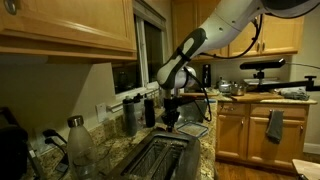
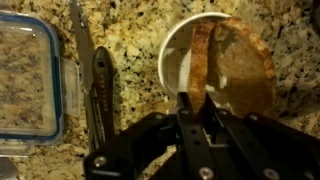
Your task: Place the slices of bread in the toaster
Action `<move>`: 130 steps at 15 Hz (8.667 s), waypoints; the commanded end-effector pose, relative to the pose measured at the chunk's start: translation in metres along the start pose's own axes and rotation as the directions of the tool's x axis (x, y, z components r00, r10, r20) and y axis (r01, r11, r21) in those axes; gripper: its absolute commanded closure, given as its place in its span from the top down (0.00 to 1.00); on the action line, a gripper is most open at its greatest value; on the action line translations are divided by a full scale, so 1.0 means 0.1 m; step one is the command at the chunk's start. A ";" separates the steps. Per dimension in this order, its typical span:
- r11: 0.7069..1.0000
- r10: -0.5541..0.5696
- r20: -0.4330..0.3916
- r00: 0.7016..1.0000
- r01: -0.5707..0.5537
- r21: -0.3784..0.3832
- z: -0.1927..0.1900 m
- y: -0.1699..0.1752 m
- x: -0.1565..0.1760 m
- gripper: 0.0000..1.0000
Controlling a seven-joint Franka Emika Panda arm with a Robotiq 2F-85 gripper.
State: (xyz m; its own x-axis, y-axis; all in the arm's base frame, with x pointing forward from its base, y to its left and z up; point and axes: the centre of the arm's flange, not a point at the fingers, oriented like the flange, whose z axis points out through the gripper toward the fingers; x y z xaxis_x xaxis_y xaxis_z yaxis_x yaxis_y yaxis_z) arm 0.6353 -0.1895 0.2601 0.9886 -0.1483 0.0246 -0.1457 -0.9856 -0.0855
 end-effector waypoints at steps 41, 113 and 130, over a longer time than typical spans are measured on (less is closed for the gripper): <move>0.983 -0.102 -0.096 0.990 0.085 -0.164 -0.77 -0.26 0.12 0.10; 0.942 -0.328 -0.052 0.943 0.322 -0.091 -2.13 -1.65 -0.58 0.09; 0.772 -0.633 0.009 0.774 0.632 -0.072 -2.28 -2.18 -0.84 0.10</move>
State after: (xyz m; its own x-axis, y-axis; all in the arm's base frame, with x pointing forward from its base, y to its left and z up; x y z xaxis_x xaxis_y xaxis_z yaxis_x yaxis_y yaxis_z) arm 0.6016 0.0119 0.4951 0.8900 0.4490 0.0793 0.4476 -0.8935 0.0353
